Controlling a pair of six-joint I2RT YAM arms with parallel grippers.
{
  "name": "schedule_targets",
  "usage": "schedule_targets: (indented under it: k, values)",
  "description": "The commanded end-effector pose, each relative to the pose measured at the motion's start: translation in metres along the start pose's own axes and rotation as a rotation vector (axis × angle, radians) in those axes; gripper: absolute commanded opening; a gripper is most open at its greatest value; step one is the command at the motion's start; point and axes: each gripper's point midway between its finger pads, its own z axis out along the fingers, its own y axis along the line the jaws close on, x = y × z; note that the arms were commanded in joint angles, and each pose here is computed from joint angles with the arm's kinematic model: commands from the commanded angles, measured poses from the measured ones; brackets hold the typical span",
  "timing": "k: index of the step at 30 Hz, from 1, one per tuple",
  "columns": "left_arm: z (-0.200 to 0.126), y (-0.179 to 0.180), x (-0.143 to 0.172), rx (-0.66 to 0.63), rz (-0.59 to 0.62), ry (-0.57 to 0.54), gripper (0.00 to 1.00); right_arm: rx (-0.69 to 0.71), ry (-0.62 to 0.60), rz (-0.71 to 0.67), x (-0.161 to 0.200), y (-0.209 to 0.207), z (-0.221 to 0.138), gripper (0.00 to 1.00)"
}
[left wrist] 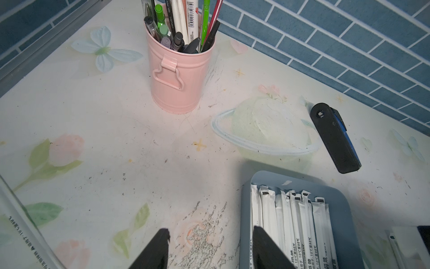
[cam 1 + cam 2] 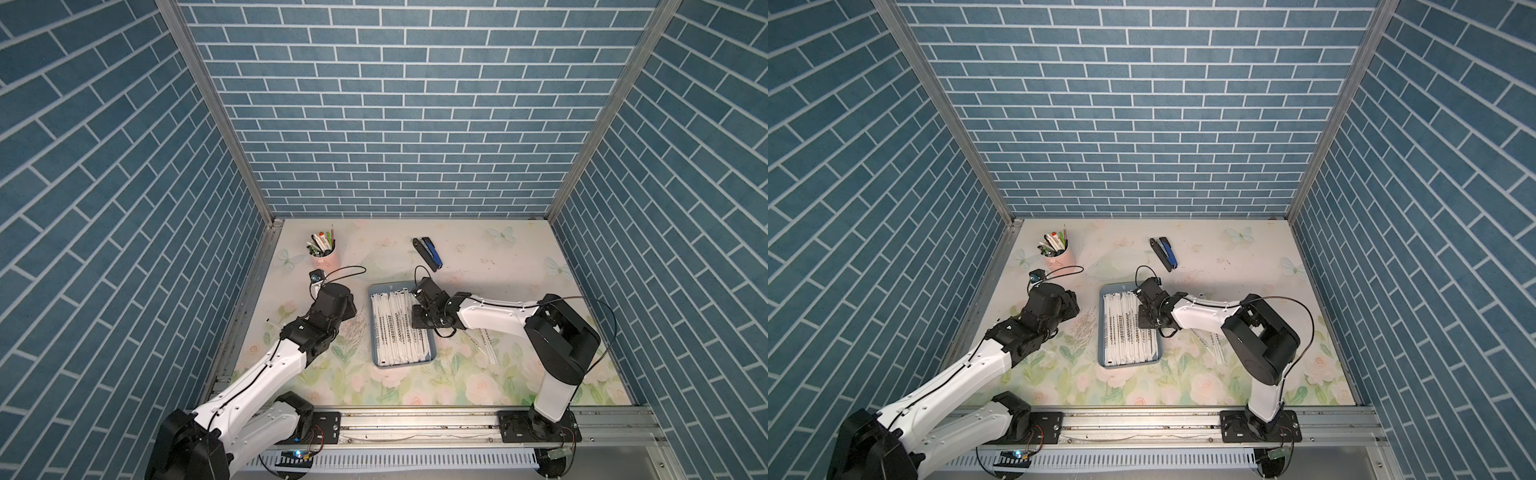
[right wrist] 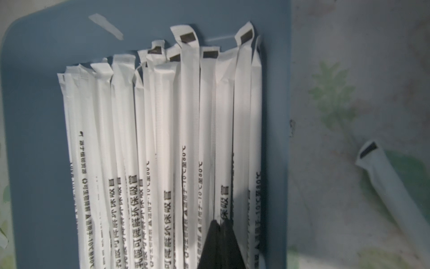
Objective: Put the straws into the storage box
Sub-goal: Place the straw in the storage box.
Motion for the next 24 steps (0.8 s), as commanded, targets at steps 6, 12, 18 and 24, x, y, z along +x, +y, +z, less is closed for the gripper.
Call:
schedule_targets:
  k: [6,12,18,24]
  values:
    - [-0.005,0.037,-0.008,-0.152,-0.058,0.005,0.59,-0.062,-0.072,0.012,-0.027,0.023,-0.044,0.00]
    - [-0.014,0.096,-0.001,-0.412,-0.102,0.047,0.56,-0.059,-0.152,-0.040,-0.045,0.023,-0.053,0.00]
    - [-0.012,0.116,0.014,-0.466,-0.180,0.091,0.57,-0.091,-0.218,-0.098,-0.060,0.029,-0.054,0.01]
    - [0.001,0.125,0.047,-0.460,-0.265,0.215,0.53,-0.128,-0.269,-0.136,-0.067,0.033,-0.062,0.01]
